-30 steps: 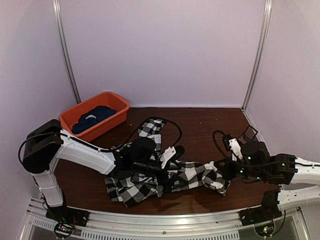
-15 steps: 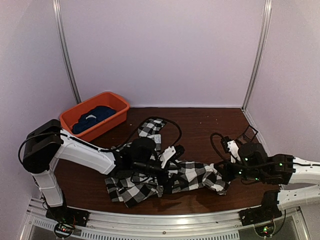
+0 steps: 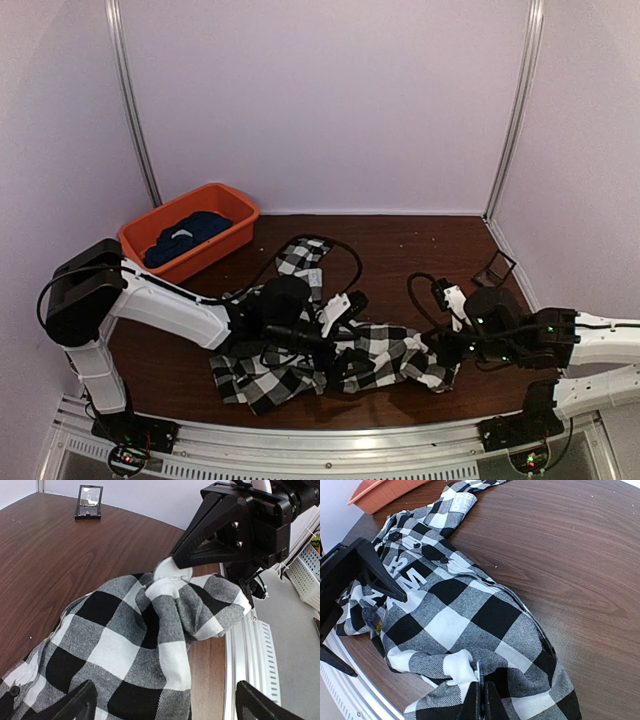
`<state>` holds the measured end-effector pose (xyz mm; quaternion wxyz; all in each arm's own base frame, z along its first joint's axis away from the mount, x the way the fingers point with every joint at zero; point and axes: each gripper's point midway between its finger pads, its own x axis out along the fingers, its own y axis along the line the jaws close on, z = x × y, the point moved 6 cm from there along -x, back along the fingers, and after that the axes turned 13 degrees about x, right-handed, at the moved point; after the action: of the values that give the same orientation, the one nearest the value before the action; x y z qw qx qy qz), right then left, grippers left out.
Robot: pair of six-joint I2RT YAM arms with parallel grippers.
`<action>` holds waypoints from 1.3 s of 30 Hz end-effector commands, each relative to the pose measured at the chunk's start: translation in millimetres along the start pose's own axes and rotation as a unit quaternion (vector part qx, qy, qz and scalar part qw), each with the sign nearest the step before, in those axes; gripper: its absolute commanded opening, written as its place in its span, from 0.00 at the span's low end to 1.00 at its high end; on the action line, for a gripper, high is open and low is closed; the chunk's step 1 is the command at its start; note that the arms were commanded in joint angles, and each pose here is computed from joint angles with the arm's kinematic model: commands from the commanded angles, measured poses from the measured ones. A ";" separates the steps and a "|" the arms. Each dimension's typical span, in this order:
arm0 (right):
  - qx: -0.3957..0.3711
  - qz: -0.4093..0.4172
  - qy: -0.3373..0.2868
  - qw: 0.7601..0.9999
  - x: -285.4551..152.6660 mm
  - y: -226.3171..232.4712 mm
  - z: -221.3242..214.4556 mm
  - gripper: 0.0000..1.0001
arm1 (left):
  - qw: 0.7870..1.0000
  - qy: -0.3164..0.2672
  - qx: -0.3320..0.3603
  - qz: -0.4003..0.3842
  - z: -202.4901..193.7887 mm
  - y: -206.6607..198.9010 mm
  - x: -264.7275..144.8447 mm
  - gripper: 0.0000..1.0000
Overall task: Pin the brooch onto the clothing
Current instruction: Place the clothing with brooches at the center of the board.
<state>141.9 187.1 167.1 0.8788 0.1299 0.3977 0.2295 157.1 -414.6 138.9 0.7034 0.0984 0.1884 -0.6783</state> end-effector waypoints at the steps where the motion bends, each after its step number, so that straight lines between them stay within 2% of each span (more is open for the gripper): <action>1: -0.011 0.006 0.000 1.000 1.3 3.6 0.5 0.01 | 1.000 -0.012 0.001 0.009 1.2 5.3 0.0 0.98; 39: -0.015 0.005 0.010 1.000 4.9 1.2 -6.8 0.04 | 1.000 -0.009 -0.004 0.006 -1.6 6.7 2.4 0.98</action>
<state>141.7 191.1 164.1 0.8761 0.1204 0.4017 0.2379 157.9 -414.4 136.8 0.7036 0.0983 0.1914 -0.6772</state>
